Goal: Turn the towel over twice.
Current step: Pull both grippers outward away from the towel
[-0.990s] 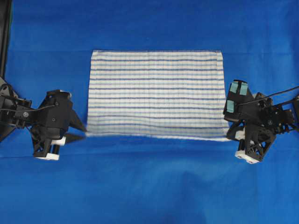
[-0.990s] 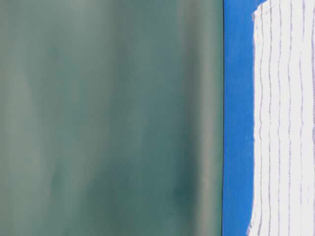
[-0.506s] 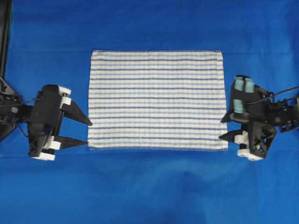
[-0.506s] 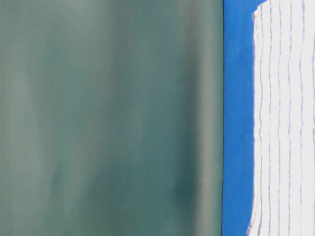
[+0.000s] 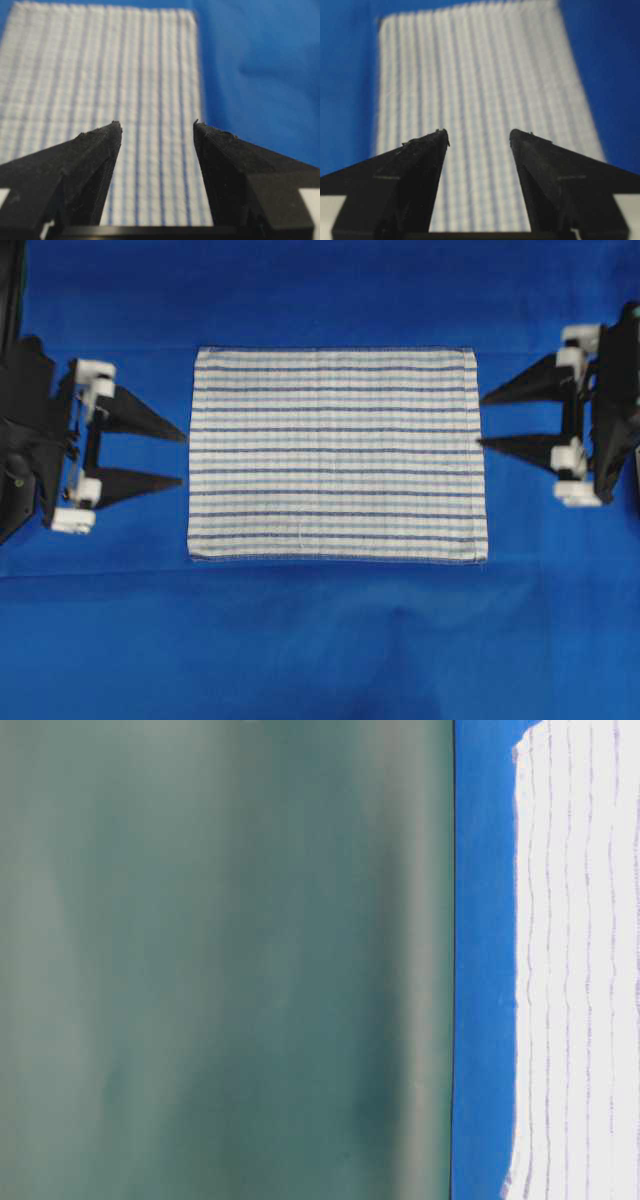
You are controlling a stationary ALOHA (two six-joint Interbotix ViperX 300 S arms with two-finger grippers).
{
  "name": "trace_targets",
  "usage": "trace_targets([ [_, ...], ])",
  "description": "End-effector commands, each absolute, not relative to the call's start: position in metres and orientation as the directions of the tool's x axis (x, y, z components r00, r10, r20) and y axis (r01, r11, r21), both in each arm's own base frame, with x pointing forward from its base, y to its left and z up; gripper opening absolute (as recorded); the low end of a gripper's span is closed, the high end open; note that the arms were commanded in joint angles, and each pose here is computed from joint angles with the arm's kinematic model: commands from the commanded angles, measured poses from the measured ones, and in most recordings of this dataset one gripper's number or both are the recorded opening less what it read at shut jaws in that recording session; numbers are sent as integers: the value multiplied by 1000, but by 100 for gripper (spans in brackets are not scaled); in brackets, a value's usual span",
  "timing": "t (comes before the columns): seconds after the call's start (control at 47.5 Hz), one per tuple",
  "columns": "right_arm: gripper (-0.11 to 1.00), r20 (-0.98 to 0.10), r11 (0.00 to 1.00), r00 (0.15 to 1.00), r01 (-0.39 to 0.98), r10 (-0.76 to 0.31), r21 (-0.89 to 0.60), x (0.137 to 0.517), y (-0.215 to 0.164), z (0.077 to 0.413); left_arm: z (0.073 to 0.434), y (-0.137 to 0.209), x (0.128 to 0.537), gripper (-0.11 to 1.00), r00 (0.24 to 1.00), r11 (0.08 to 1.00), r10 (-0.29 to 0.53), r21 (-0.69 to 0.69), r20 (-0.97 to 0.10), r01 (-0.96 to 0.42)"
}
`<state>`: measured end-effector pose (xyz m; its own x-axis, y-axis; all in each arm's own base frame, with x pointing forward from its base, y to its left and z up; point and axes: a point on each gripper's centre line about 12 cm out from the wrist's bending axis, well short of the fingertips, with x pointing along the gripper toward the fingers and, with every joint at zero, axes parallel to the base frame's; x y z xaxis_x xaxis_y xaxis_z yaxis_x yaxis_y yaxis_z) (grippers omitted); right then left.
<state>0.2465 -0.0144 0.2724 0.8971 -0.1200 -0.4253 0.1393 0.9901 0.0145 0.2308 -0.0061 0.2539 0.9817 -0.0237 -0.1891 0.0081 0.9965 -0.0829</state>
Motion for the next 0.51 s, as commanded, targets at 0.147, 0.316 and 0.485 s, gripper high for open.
trace_targets([
  [0.147,59,-343,986,926,167,-158,-2,240,-29,281,268,4,215,53,995,999,20,-39,-103,-24],
  [0.316,59,-338,986,928,168,-157,4,240,-30,279,269,4,212,53,996,999,21,-28,-90,-24],
  [0.485,59,-343,984,924,179,-167,3,241,-33,278,264,9,215,53,993,999,43,-26,-107,-46],
])
